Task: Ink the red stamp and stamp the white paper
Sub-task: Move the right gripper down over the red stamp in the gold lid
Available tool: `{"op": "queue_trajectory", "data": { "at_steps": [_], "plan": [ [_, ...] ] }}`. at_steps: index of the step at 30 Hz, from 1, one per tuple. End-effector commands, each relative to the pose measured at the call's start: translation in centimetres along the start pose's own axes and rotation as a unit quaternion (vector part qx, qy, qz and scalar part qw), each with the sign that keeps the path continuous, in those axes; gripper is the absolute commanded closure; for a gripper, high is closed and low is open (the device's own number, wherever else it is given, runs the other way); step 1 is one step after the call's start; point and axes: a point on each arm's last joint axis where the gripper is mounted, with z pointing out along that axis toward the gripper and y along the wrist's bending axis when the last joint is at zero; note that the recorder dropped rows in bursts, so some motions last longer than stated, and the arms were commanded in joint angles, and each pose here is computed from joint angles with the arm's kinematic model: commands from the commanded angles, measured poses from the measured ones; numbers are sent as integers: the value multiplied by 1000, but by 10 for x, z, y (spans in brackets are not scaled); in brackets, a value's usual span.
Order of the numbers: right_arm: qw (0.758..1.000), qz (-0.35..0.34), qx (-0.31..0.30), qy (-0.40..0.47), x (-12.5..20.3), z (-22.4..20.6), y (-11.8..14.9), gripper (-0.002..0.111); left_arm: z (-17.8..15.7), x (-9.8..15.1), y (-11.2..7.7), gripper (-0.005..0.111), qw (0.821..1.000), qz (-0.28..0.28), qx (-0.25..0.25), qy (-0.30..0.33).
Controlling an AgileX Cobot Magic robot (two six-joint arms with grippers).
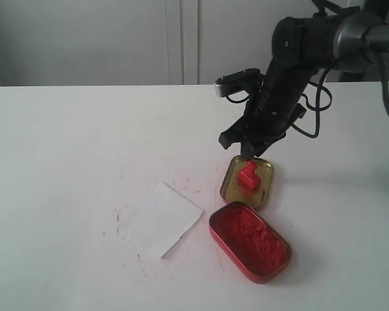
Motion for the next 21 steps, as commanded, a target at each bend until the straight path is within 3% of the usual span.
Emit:
{"op": "queue_trajectory", "data": {
  "at_steps": [1,21],
  "plan": [
    [1000,-14,13,-6,-3,7,-3,85,1,2,-1,107,1000,-1,5,1],
    [1000,-11,12,5,-3,36,-6,85,1,2,-1,107,1000,-1,5,1]
  ]
}}
